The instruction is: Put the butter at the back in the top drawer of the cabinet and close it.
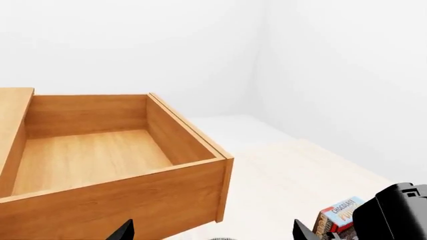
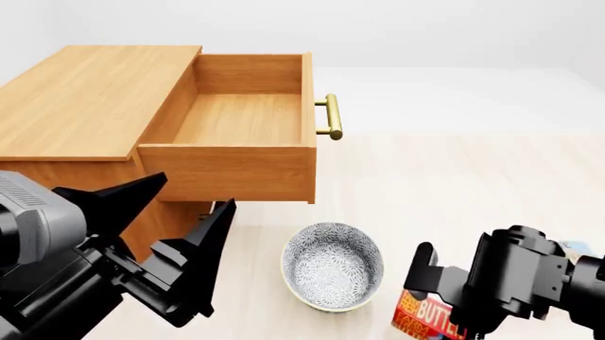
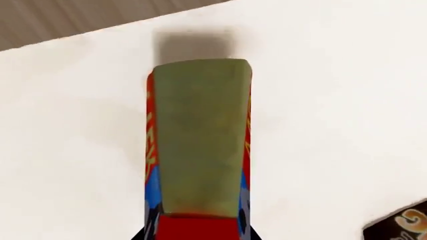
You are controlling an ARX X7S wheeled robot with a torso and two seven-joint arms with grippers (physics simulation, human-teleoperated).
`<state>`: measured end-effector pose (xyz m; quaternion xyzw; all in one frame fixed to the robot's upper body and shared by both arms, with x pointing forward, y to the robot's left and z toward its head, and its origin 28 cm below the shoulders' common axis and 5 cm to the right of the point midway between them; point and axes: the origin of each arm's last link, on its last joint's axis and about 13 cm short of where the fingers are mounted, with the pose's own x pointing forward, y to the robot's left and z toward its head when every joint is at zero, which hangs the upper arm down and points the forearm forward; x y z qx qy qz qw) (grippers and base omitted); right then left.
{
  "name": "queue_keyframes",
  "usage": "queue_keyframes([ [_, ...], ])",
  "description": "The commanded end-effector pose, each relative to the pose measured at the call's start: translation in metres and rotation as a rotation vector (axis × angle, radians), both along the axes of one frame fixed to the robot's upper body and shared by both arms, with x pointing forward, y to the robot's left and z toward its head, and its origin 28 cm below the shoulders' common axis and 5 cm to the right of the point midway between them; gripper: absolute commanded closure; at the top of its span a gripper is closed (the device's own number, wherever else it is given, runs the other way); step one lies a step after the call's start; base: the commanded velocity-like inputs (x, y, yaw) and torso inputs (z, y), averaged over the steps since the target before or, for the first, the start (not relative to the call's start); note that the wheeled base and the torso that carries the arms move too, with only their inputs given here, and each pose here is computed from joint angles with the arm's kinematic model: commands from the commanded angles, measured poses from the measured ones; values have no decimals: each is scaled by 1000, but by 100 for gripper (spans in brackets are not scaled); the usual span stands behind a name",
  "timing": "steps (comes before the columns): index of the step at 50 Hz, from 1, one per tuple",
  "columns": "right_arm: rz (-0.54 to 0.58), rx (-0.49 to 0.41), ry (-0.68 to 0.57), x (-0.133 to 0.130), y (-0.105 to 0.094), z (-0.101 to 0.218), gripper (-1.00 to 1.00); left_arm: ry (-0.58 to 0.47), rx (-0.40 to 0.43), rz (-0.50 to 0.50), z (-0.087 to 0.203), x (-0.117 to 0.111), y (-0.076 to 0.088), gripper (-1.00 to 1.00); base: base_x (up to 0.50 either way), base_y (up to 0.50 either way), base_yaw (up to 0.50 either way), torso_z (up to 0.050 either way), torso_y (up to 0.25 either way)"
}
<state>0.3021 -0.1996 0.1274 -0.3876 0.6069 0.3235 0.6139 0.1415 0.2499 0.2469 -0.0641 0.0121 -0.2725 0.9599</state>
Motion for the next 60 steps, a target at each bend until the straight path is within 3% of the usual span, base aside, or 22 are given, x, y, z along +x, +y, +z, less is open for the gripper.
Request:
queue_keyframes([
  [1,34,-20,-59,-12,-1,26,100,-1,-1,1,0,-1,0,-100,0,0,0,0,0],
  [16,58,-37,-134,-35,-2,70,100,7,9,-11,2,-2,2,-100,0,0,0,0,1],
  [35,104,-7,-222,-49,8,118,100,22,61,-250,23,0,15,-100,0,0,0,0,1],
  [48,125,0,-258,-53,16,136,100,28,142,-327,40,25,19,-100,0,0,0,0,1],
  [60,157,0,-278,-58,22,148,100,133,264,-466,50,57,20,-100,0,0,0,1,0],
])
